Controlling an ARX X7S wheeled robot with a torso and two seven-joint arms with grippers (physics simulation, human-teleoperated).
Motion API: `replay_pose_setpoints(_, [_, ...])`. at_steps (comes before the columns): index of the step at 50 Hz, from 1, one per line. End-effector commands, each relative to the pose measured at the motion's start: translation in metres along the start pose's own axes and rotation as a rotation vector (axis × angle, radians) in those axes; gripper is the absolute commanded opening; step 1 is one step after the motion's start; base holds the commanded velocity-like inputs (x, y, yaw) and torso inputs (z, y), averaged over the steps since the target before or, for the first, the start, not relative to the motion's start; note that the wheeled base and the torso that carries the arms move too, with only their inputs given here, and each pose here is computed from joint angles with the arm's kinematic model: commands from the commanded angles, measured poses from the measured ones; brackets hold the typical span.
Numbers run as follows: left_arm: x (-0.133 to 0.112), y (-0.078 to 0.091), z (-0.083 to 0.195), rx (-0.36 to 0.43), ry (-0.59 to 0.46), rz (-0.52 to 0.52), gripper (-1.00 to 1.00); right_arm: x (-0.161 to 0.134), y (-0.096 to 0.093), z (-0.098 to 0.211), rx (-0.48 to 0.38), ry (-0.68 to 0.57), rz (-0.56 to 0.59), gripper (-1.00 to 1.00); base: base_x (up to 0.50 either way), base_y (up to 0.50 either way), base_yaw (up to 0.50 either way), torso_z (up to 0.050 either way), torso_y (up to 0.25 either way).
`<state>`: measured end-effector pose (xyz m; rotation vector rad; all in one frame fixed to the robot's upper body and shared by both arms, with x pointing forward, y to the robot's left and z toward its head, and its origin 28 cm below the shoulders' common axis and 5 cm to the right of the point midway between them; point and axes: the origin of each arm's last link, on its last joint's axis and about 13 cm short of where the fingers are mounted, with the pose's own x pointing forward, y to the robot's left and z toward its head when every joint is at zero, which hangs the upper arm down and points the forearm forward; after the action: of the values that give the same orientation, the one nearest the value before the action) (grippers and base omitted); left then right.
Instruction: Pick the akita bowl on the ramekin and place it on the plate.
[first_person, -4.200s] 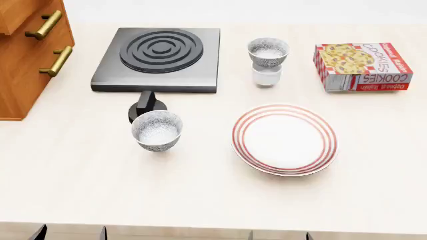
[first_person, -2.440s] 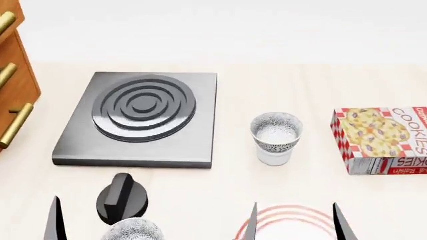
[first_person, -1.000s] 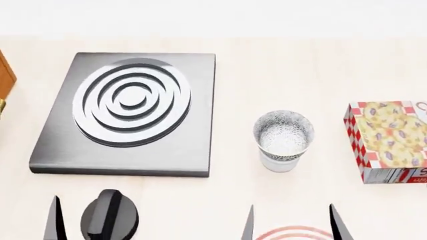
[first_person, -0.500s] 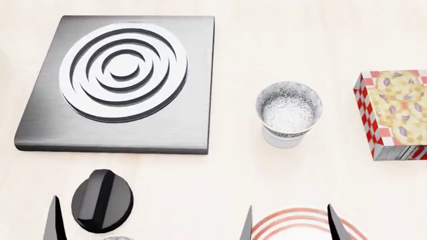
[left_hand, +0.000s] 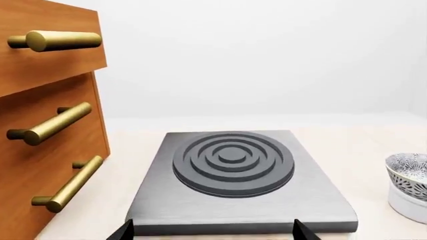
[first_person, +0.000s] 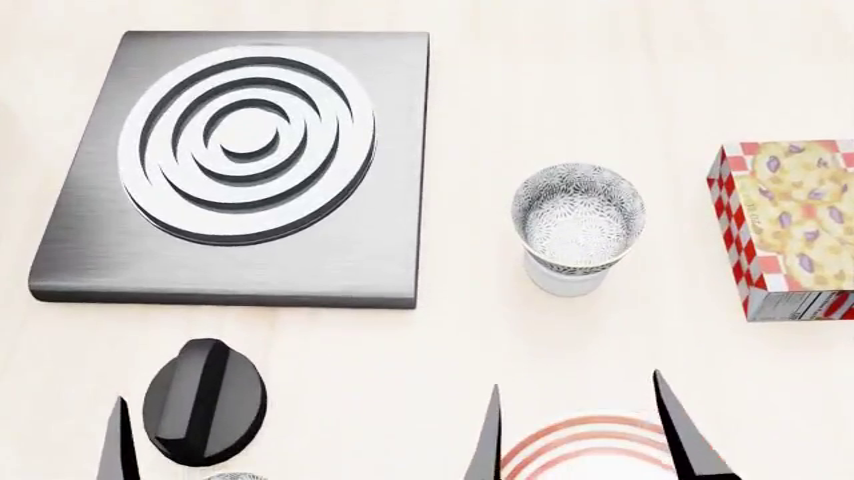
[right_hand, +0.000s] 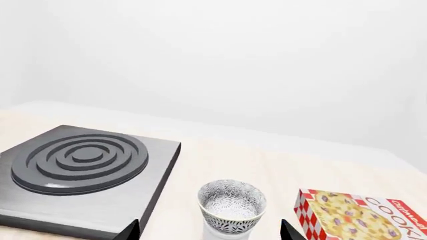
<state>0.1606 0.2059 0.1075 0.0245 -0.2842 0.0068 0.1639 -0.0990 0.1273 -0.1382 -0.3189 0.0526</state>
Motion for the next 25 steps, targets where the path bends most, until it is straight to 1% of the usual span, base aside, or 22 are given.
replay_pose_setpoints(1, [-0.001, 0.0, 0.0, 0.003, 0.004, -0.002, 1.0, 0.003, -0.004, 0.004, -0.02, 0.001, 0.002, 1.0, 0.0, 0.0, 0.0, 0.0, 0.0])
replay_pose_setpoints(5, [0.0, 0.0, 0.0, 0.004, 0.004, 0.002, 1.0, 0.003, -0.004, 0.003, -0.017, 0.004, -0.002, 1.0, 0.0, 0.0, 0.0, 0.0, 0.0])
replay_pose_setpoints(6, [0.0, 0.0, 0.0, 0.013, 0.009, 0.006, 1.0, 0.002, -0.004, 0.003, -0.016, 0.005, -0.004, 1.0, 0.0, 0.0, 0.0, 0.0, 0.0])
replay_pose_setpoints(7, [0.0, -0.001, -0.001, 0.055, 0.028, 0.015, 1.0, 0.002, -0.004, 0.003, -0.013, 0.004, -0.005, 1.0, 0.0, 0.0, 0.0, 0.0, 0.0])
replay_pose_setpoints(8, [0.0, -0.001, -0.002, 0.064, 0.021, 0.011, 1.0, 0.002, -0.004, 0.003, -0.014, 0.004, -0.005, 1.0, 0.0, 0.0, 0.0, 0.0, 0.0])
replay_pose_setpoints(11, [0.0, -0.001, -0.001, 0.041, 0.007, 0.0, 1.0, 0.002, -0.004, 0.002, -0.016, 0.006, -0.007, 1.0, 0.0, 0.0, 0.0, 0.0, 0.0])
replay_pose_setpoints(12, [-0.001, -0.001, -0.001, 0.009, 0.001, -0.007, 1.0, 0.002, -0.004, 0.002, -0.015, 0.007, -0.008, 1.0, 0.0, 0.0, 0.0, 0.0, 0.0])
replay_pose_setpoints(14, [-0.001, -0.001, -0.001, 0.031, 0.006, 0.0, 1.0, 0.002, -0.004, 0.002, -0.015, 0.007, -0.008, 1.0, 0.0, 0.0, 0.0, 0.0, 0.0])
replay_pose_setpoints(19, [0.0, -0.001, -0.002, 0.03, 0.01, 0.0, 1.0, 0.003, -0.005, 0.004, -0.028, 0.003, -0.006, 1.0, 0.0, 0.0, 0.0, 0.0, 0.0])
replay_pose_setpoints(21, [0.0, 0.0, -0.003, 0.031, 0.013, 0.0, 1.0, 0.007, -0.008, 0.006, -0.058, -0.003, 0.006, 1.0, 0.0, 0.0, 0.0, 0.0, 0.0])
replay_pose_setpoints(22, [0.0, 0.0, -0.003, 0.029, 0.016, 0.0, 1.0, 0.01, -0.011, 0.009, -0.092, -0.003, 0.03, 1.0, 0.0, 0.0, 0.0, 0.0, 0.0])
replay_pose_setpoints(24, [0.001, 0.0, -0.004, 0.024, 0.026, 0.0, 1.0, 0.014, -0.014, 0.01, -0.14, 0.007, 0.04, 1.0, 0.0, 0.0, 0.0, 0.0, 0.0])
replay_pose_setpoints(25, [0.001, 0.0, -0.005, 0.028, 0.034, 0.0, 1.0, 0.019, -0.019, 0.014, -0.183, 0.009, 0.052, 1.0, 0.0, 0.0, 0.0, 0.0, 0.0])
